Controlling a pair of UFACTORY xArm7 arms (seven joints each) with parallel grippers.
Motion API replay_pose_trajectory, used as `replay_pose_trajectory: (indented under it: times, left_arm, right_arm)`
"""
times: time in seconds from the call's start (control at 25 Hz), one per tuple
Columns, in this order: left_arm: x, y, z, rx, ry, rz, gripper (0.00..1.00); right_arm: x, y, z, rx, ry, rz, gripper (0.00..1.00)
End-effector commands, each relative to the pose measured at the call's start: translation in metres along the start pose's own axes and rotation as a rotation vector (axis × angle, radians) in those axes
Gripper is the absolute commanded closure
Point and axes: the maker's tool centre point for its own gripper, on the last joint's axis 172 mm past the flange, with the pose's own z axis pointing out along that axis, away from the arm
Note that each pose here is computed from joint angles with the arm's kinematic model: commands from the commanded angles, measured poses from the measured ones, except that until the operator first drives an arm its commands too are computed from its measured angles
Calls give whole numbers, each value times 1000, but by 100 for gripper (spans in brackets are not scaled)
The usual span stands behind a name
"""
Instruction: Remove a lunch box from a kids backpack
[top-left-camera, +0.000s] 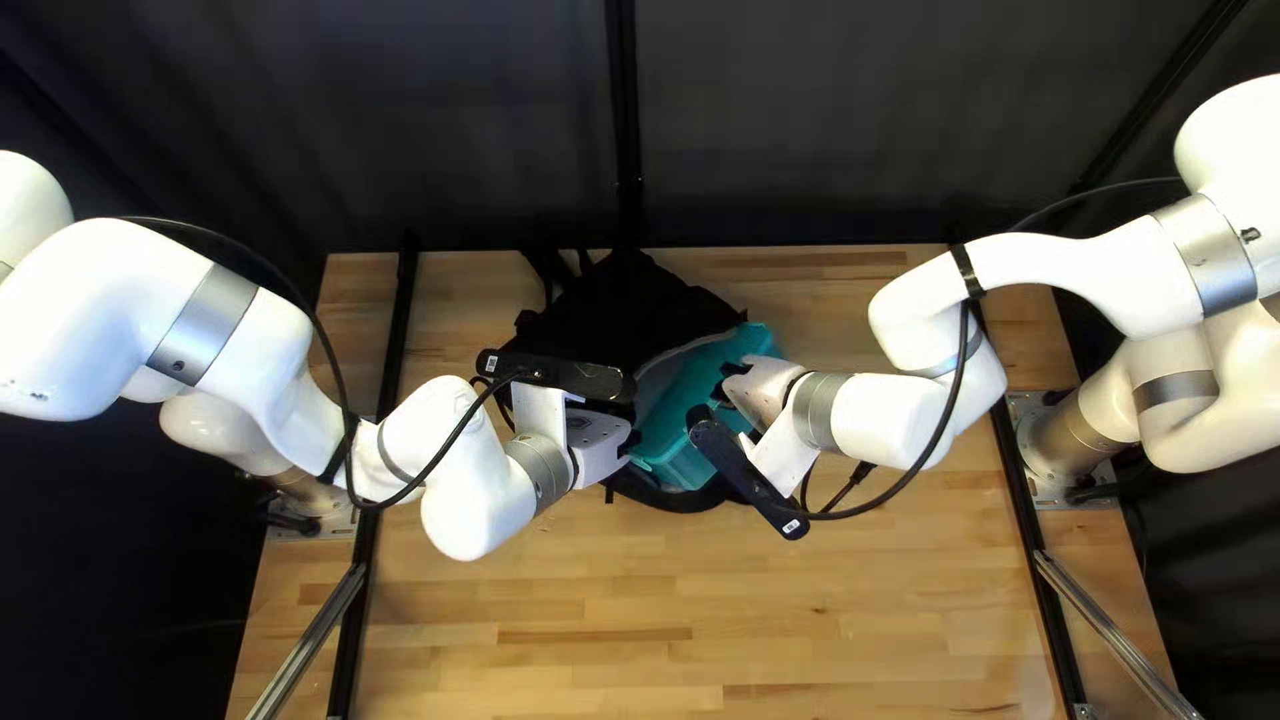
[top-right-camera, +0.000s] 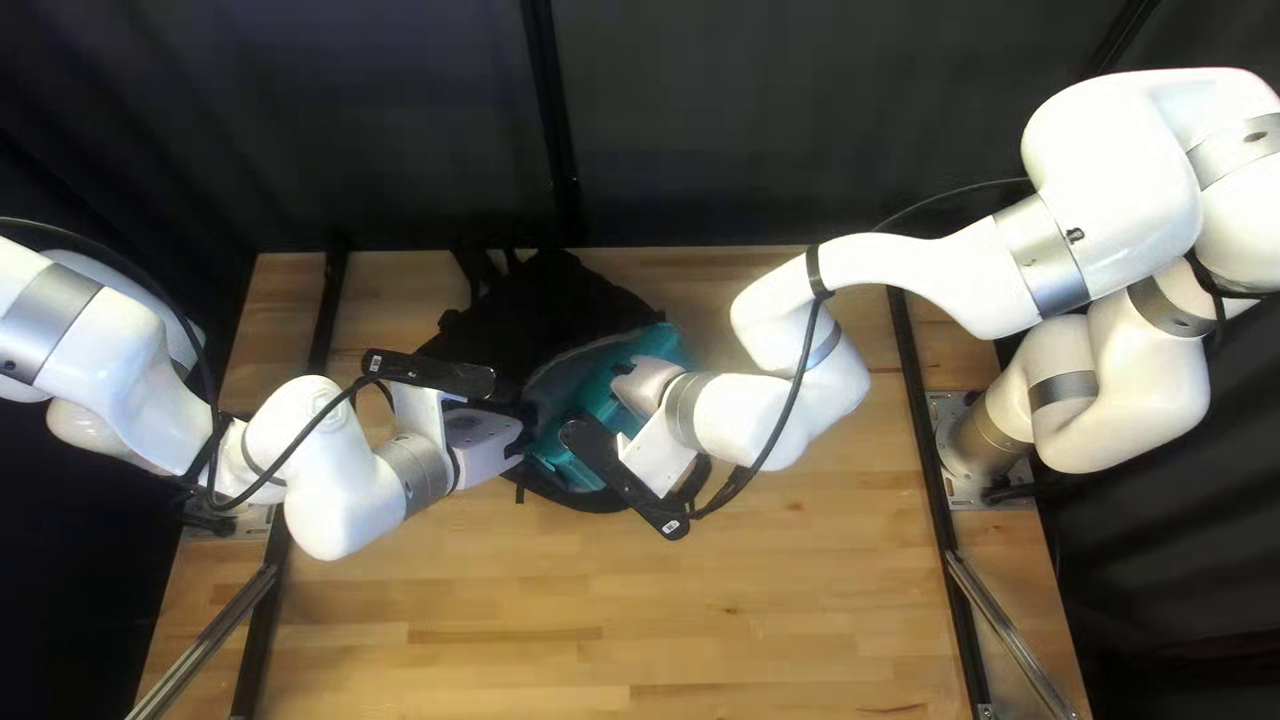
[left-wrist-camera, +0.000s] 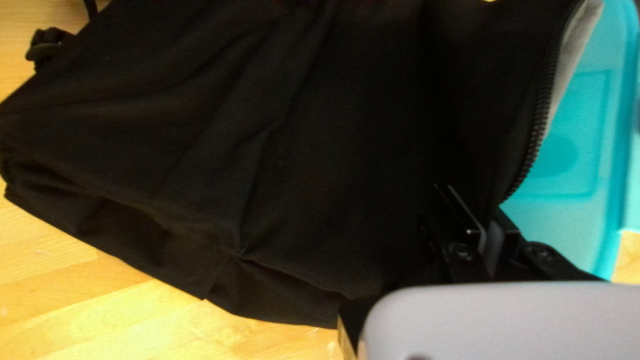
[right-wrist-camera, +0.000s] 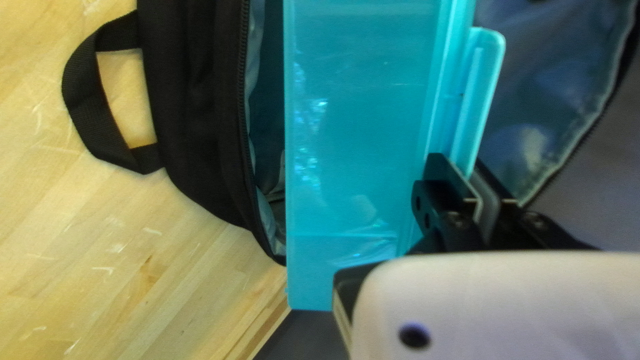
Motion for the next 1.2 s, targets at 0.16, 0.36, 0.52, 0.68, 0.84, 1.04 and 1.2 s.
replay_pose_trajectory:
  times: [0.16,0.36,0.52,0.68,0.84,1.04,1.2]
  left_arm:
    - [3,-10,-1,5,-2,-8,100]
    - [3,-15,-1,13,-6,-16,100]
    - [4,-21,-3,19,-10,-22,100]
    - [3,-24,-7,23,-13,-29,100]
    - [2,-30,-11,29,-17,-31,100]
    - [3,-34,-15,31,-21,-35,100]
    - [6,-45,-19,27,-59,-20,100]
  right_arm:
    - [-5,4,-28,-17,-22,-5,100]
    - [-16,1,-49,-26,-47,0,100]
    - [-30,1,-69,-35,-70,14,100]
    - [-45,7,-82,-42,-90,34,100]
    - [-58,14,-90,-47,-109,47,100]
    - [-92,12,-97,-48,-136,73,100]
    - [-126,2,-97,-45,-146,104,100]
